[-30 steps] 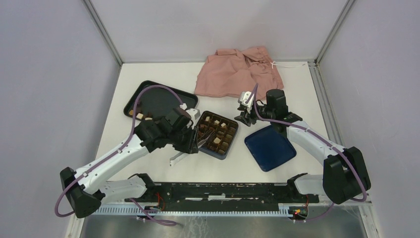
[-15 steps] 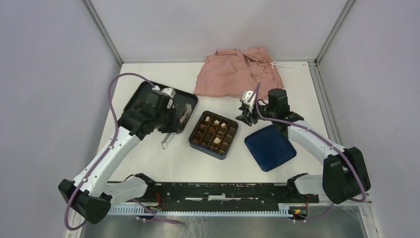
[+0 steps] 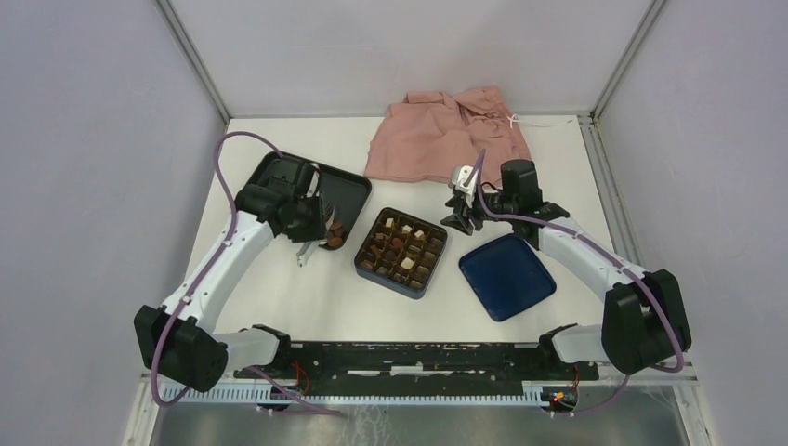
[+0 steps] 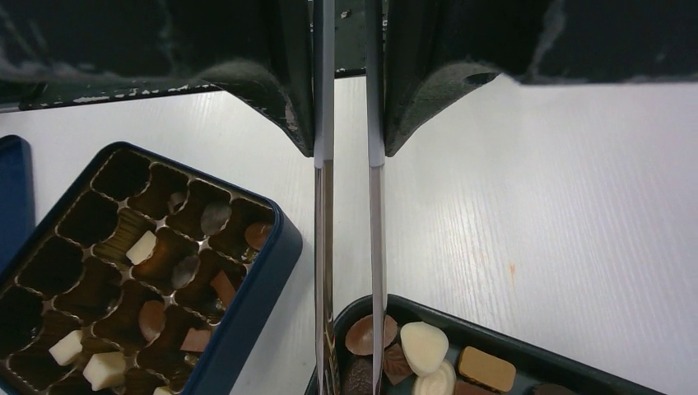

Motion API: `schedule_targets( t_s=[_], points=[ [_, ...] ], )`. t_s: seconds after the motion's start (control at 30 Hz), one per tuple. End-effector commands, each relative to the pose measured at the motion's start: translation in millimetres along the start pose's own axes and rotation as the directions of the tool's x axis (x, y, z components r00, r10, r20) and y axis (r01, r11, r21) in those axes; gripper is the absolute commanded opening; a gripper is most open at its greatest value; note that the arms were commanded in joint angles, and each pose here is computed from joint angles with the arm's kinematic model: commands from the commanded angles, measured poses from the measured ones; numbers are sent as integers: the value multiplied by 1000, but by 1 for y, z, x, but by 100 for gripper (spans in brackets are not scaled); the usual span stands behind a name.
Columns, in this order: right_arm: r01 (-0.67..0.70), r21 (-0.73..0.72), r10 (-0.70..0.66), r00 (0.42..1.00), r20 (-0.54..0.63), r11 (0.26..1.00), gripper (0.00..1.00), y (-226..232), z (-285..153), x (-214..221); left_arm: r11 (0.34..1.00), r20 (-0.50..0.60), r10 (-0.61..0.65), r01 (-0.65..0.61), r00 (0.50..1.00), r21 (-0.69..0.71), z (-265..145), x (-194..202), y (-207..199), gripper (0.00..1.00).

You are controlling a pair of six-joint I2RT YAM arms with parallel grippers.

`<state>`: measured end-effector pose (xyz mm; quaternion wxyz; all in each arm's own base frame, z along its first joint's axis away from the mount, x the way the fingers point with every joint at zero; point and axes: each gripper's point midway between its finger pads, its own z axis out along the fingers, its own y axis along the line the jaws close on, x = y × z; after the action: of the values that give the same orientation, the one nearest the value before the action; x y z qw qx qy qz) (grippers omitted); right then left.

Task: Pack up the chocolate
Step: Pick up the fake chocolate from the plate.

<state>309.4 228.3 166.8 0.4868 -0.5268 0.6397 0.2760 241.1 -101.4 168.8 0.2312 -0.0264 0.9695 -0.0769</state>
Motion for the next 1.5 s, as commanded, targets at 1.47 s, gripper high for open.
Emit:
schedule_targets(
  t_s=[1.47],
  points=[
    [-9,-81,6,999,-36,997,55,-6,1,9,974,-86,-109,123,990,188,45,15,13,46]
  ],
)
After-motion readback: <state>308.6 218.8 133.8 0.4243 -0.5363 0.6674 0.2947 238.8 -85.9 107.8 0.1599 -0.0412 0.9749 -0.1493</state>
